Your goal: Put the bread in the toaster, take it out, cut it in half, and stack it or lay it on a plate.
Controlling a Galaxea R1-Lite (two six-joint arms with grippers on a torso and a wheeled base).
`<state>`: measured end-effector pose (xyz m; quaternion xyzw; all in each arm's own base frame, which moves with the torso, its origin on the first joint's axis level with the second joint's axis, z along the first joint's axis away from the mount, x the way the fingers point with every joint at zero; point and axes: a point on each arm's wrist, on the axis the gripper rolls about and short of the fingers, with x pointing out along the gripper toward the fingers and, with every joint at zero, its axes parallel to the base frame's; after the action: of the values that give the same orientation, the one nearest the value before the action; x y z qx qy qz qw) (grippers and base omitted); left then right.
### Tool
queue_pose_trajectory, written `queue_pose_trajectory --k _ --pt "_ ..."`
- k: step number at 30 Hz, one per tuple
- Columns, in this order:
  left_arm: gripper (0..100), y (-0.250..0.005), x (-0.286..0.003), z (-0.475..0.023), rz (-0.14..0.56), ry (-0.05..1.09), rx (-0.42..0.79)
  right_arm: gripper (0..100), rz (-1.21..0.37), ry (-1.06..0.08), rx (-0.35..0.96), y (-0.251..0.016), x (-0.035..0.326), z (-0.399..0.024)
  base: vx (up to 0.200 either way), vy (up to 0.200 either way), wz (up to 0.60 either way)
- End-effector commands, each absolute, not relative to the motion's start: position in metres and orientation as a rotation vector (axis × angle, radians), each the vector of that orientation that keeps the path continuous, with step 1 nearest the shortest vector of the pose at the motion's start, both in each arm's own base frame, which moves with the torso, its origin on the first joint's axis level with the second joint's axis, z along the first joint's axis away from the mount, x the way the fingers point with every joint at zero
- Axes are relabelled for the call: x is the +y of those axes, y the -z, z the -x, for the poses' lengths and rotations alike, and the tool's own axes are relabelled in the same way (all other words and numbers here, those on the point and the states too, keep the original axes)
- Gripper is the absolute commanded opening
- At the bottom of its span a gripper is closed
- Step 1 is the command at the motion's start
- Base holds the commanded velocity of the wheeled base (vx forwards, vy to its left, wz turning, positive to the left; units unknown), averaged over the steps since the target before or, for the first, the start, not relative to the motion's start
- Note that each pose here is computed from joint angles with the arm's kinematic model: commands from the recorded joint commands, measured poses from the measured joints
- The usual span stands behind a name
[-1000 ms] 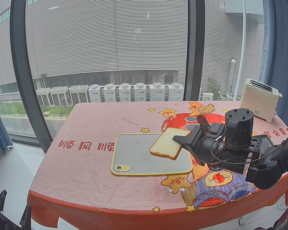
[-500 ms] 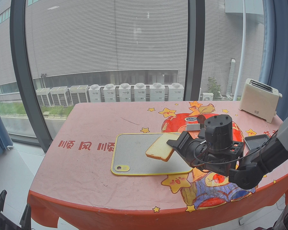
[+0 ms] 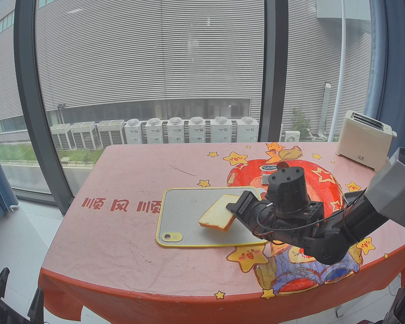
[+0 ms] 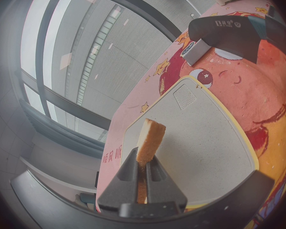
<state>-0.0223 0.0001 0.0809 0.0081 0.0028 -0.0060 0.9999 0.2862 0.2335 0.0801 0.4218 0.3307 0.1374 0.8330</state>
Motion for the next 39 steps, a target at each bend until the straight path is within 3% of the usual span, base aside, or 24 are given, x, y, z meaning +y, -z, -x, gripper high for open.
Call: queue_pose_trajectory --k 1,15,26,27,39 --pt "100 -0.076 0.000 0.021 -0.015 0.012 0.024 0 -0.891 -0.276 0.712 -0.081 0.239 -0.297 0.000 0.000 0.00" --pt "100 -0.076 0.000 0.021 -0.017 0.012 0.024 0 -0.889 -0.244 0.728 -0.068 0.244 -0.311 0.000 0.000 0.00" --pt "100 -0.076 0.000 0.021 -0.015 0.012 0.023 0 -0.889 -0.248 0.719 -0.074 0.245 -0.308 0.000 0.000 0.00" --pt "100 -0.076 0.000 0.021 -0.015 0.012 0.024 100 -0.887 -0.250 0.719 -0.074 0.246 -0.308 0.000 0.000 0.00" --pt "100 -0.076 0.000 0.021 -0.015 0.012 0.024 100 -0.850 -0.233 0.776 -0.104 0.255 -0.305 0.000 0.000 0.00"
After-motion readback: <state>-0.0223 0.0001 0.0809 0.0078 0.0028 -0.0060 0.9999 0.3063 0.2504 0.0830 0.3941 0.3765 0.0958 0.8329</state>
